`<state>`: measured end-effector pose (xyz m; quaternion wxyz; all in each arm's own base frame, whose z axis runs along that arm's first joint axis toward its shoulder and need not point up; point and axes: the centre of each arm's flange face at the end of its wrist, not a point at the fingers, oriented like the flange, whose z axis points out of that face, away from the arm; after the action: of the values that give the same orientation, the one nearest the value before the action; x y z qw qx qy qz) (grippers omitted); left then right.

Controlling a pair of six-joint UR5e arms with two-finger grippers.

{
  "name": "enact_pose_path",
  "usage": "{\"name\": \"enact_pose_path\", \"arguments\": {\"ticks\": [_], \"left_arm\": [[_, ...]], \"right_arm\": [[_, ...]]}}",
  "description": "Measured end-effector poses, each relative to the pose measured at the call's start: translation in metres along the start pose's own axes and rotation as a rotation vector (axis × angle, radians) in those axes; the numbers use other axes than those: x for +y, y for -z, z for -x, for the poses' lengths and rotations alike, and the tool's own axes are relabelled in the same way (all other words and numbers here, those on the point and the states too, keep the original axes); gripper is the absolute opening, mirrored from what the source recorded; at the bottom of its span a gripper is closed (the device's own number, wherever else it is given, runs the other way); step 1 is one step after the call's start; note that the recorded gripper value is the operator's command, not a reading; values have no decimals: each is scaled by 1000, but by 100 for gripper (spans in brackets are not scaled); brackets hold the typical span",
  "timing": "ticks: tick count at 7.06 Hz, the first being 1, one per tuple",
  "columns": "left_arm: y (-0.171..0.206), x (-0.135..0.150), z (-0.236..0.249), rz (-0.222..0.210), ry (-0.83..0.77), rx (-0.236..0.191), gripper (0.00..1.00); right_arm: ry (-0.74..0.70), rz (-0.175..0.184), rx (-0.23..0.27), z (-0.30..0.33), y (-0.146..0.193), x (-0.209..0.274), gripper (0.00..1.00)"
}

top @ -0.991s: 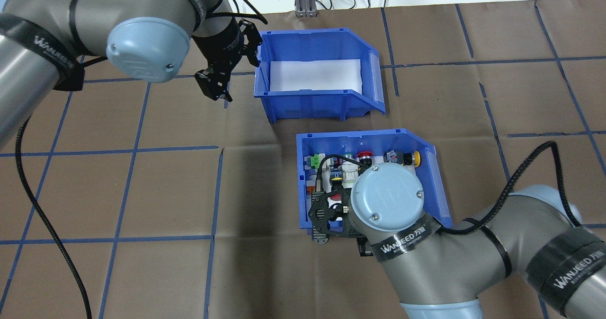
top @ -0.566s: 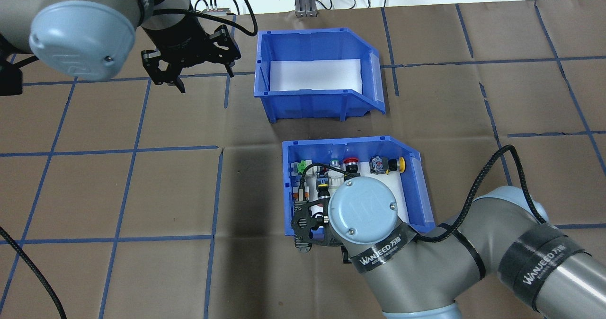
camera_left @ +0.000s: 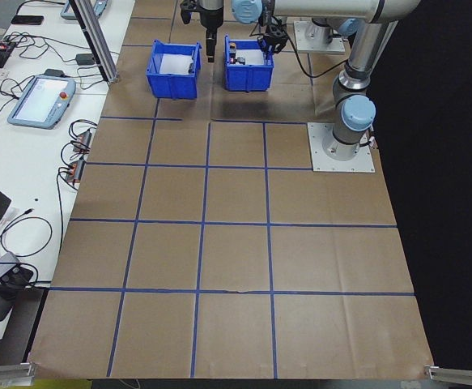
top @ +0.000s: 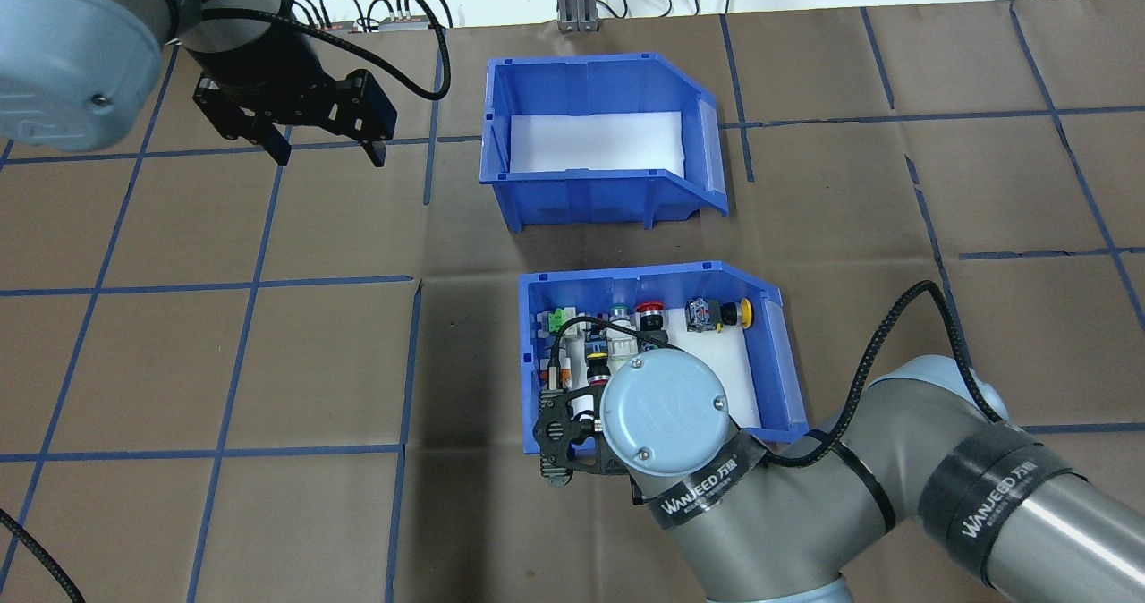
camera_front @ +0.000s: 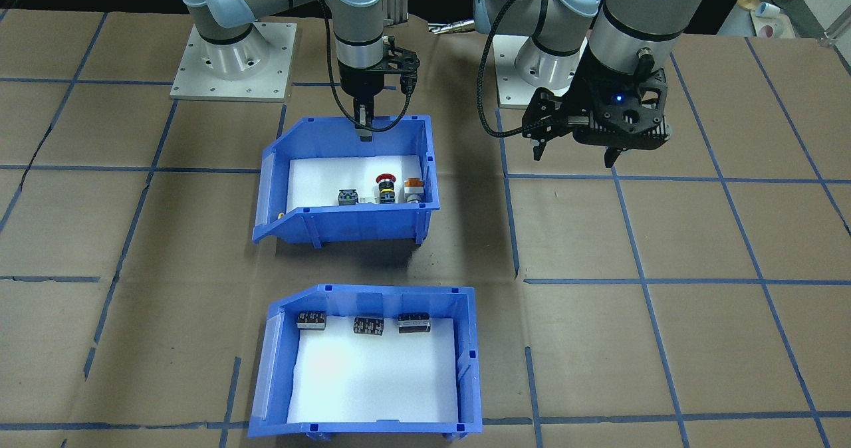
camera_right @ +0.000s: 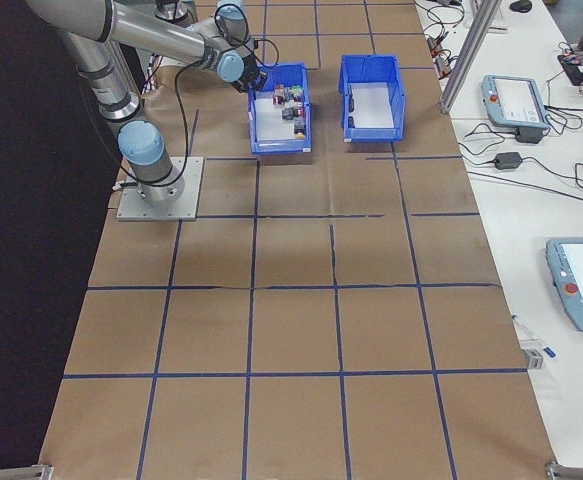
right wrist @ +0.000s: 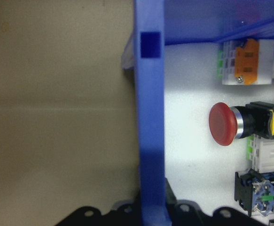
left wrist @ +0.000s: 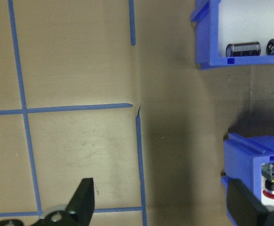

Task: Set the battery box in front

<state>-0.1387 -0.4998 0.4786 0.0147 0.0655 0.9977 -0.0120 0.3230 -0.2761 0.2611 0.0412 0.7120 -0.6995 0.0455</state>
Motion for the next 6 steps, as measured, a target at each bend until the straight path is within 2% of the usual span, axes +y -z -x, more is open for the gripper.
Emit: {"name": "enact_pose_path", "arguments": {"ticks": [3,5,6], "left_arm": [[-5,15,2,-41,7,1,99],[-1,24,-3,-55,7,51,99],[3,25,-3,-60,4,60,99]], "right_arm": [[-14,0,11,-26,17,-3,100],[-75,25,-19,-66,49,7,100],[-129,32,-22,-91,70,20,100]]}}
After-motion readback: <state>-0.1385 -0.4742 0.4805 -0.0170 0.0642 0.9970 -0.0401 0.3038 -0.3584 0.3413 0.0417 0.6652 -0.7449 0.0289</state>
